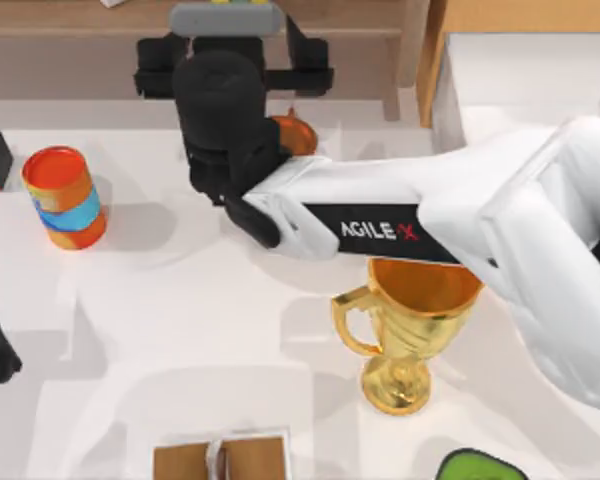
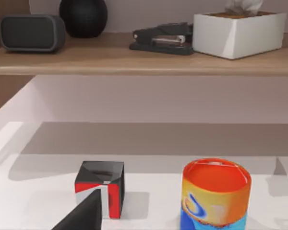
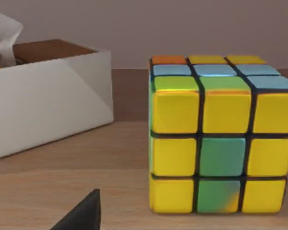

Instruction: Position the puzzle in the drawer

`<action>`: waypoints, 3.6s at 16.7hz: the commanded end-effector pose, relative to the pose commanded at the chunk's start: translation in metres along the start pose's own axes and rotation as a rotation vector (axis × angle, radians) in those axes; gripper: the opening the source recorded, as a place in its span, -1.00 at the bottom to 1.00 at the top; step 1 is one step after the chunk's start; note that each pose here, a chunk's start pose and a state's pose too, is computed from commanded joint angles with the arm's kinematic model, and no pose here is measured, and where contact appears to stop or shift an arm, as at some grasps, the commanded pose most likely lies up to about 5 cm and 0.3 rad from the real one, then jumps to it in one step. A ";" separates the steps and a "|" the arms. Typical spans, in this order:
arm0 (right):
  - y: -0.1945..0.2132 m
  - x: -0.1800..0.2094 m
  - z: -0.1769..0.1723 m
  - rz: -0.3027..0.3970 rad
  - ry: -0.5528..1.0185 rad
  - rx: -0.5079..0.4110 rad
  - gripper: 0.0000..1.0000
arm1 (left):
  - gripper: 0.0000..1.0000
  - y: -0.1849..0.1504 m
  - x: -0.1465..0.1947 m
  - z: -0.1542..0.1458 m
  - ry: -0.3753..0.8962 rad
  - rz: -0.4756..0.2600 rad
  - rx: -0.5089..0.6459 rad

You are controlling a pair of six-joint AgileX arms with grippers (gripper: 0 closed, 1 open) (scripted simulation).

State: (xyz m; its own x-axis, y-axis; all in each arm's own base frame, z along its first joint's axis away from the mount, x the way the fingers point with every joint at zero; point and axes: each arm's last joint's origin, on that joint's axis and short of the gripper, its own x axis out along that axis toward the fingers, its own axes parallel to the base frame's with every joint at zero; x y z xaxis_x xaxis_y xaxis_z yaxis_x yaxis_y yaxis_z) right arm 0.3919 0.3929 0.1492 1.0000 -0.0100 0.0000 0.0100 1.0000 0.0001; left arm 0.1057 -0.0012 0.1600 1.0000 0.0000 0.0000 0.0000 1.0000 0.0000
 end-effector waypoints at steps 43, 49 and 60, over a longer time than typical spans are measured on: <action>-0.002 0.059 0.008 -0.003 -0.006 0.007 -1.00 | 1.00 0.000 0.000 0.000 0.000 0.000 0.000; -0.002 0.045 0.020 -0.001 -0.002 0.002 -1.00 | 1.00 0.000 0.000 0.000 0.000 0.000 0.000; 0.008 0.026 0.049 0.041 0.034 -0.060 -1.00 | 1.00 0.000 0.000 0.000 0.000 0.000 0.000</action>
State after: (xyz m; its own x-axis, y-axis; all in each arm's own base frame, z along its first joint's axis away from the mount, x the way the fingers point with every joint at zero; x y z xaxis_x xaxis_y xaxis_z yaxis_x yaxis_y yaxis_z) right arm 0.4178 0.4011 0.1980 0.9989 0.0303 -0.0353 -0.0323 0.9977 -0.0589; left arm 0.1057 -0.0012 0.1600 1.0000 0.0000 0.0000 0.0000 1.0000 0.0000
